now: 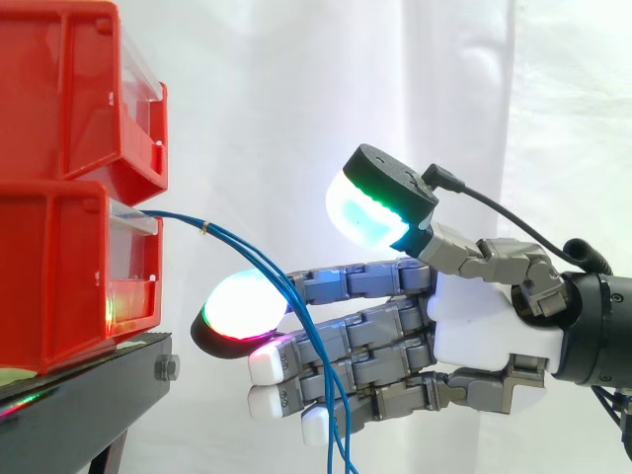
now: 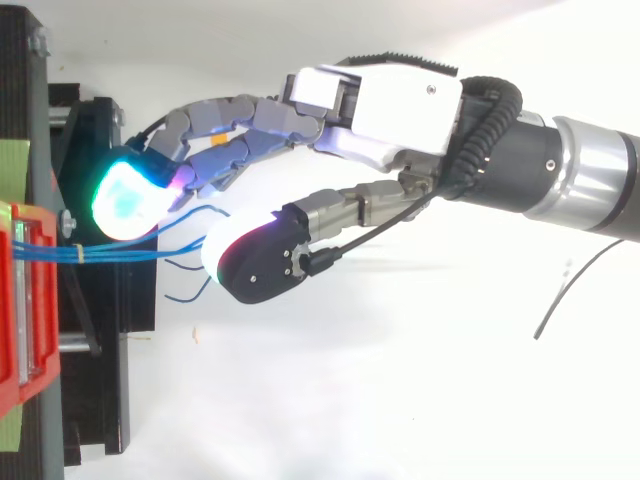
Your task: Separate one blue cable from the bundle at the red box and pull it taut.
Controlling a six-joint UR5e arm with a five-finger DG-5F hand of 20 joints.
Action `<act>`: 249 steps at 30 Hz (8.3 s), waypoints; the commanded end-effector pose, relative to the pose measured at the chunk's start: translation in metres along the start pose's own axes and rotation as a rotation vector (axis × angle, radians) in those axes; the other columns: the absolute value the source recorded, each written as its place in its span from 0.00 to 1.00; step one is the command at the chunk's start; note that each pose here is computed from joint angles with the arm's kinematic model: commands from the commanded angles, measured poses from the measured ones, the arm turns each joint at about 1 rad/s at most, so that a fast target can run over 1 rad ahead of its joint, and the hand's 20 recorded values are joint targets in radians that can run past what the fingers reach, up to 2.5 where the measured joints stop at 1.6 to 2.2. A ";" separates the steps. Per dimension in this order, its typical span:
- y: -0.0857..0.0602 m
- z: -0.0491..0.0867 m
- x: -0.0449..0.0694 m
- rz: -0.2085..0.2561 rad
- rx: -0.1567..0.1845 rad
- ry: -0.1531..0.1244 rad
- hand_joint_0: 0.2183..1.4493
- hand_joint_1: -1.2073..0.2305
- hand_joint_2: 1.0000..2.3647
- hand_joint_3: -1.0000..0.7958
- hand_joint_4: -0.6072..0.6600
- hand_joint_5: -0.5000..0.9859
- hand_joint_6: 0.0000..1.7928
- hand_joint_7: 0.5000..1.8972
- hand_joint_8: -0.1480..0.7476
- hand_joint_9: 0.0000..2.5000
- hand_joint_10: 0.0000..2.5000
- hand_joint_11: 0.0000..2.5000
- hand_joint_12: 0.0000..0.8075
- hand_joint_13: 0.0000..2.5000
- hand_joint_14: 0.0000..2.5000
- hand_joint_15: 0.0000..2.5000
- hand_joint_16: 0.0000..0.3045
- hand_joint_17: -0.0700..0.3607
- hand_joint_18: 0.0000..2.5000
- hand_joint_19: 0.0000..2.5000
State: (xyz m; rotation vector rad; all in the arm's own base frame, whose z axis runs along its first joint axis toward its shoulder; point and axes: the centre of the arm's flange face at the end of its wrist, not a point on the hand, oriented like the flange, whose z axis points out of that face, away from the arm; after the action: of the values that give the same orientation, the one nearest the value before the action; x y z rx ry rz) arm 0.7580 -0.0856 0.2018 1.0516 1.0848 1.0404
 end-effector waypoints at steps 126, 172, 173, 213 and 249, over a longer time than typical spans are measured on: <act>0.010 0.007 -0.005 0.070 0.003 0.083 0.25 0.61 0.00 0.28 0.67 0.23 0.43 0.57 0.55 0.41 0.01 0.32 0.46 0.38 0.01 0.19 0.17 0.44 0.40 0.32; 0.007 0.006 -0.010 0.038 0.022 0.041 0.32 0.34 0.01 0.34 0.66 0.19 0.47 0.56 0.54 0.34 0.01 0.36 0.45 0.35 0.01 0.19 0.17 0.43 0.38 0.31; 0.008 0.007 -0.009 0.039 0.020 0.042 0.32 0.34 0.01 0.35 0.66 0.19 0.47 0.57 0.54 0.34 0.01 0.36 0.45 0.35 0.01 0.19 0.17 0.43 0.38 0.31; 0.009 0.007 -0.006 0.044 0.017 0.042 0.29 0.45 0.00 0.30 0.66 0.20 0.44 0.56 0.54 0.35 0.01 0.34 0.45 0.35 0.01 0.20 0.17 0.44 0.37 0.32; 0.009 0.006 -0.003 0.052 0.023 0.038 0.28 0.42 0.01 0.33 0.61 0.21 0.44 0.59 0.53 0.35 0.01 0.33 0.46 0.35 0.01 0.19 0.17 0.44 0.37 0.32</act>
State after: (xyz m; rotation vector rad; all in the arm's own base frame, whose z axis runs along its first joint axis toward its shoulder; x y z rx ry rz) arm 0.7625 -0.0883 0.2122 1.0867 1.1066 1.0936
